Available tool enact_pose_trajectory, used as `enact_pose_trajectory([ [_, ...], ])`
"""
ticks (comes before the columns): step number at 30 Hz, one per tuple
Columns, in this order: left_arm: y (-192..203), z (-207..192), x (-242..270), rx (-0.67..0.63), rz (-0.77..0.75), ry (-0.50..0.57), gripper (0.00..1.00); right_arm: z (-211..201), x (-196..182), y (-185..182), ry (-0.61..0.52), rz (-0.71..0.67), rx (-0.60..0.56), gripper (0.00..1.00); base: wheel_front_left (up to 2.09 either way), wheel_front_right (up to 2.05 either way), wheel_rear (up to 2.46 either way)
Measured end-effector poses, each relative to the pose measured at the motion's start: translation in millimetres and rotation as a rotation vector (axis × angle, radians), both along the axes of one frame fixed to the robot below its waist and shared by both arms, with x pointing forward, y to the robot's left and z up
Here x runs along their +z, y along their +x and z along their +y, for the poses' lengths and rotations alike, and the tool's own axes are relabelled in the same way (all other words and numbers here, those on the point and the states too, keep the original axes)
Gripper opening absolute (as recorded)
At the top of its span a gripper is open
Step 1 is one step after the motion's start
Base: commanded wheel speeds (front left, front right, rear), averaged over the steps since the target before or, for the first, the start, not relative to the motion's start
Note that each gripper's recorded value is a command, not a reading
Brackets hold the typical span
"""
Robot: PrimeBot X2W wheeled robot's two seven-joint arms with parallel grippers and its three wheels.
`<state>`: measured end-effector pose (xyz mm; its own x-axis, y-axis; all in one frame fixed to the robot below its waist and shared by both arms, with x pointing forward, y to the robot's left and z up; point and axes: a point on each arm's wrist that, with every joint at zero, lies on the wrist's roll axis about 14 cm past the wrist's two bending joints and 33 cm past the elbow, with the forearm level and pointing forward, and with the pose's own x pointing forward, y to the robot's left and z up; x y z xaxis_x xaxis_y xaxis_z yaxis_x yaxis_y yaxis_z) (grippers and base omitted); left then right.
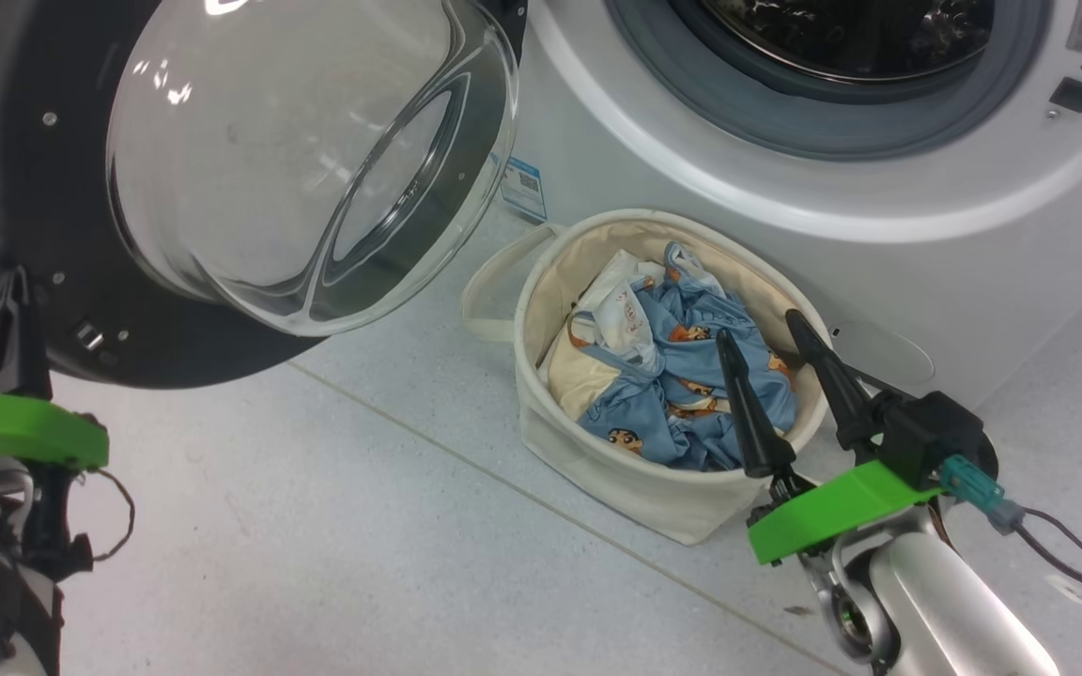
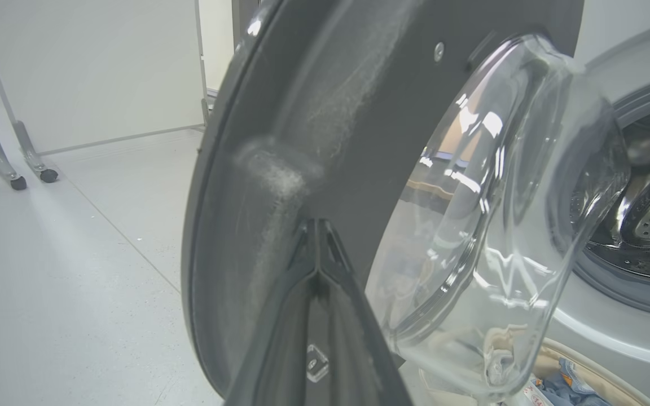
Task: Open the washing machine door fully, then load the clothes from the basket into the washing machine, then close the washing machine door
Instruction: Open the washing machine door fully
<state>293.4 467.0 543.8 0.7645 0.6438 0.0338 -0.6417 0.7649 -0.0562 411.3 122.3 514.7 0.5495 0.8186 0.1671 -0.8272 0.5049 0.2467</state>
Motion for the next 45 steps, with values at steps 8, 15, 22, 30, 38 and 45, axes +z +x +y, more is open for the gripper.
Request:
enact_pose_trajectory([
  [8,0,16,7,0.041,-0.003,-0.006,0.0,3,2,2,0.008,-0.005,0.007,1.0,0.0,0.0,0.0],
  [15,3,15,12,0.024,-0.017,0.003,0.0,2,7,3,0.018,-0.006,-0.004,1.0,0.0,0.0,0.0],
  [22,4,1,11,-0.022,-0.051,-0.021,1.0,-1,19,0,0.027,-0.023,-0.02,1.0,0.0,0.0,0.0],
  [30,11,-26,-1,-0.113,-0.044,-0.035,1.0,-16,25,-4,0.018,-0.039,-0.062,1.0,0.0,0.0,0.0],
  [38,25,-49,2,-0.198,-0.079,-0.036,1.0,-44,34,-3,0.008,-0.061,-0.142,1.0,0.0,0.0,0.0],
  [45,37,-82,-9,-0.296,-0.092,-0.072,1.0,-82,36,-9,-0.014,-0.071,-0.241,1.0,0.0,0.0,0.0],
])
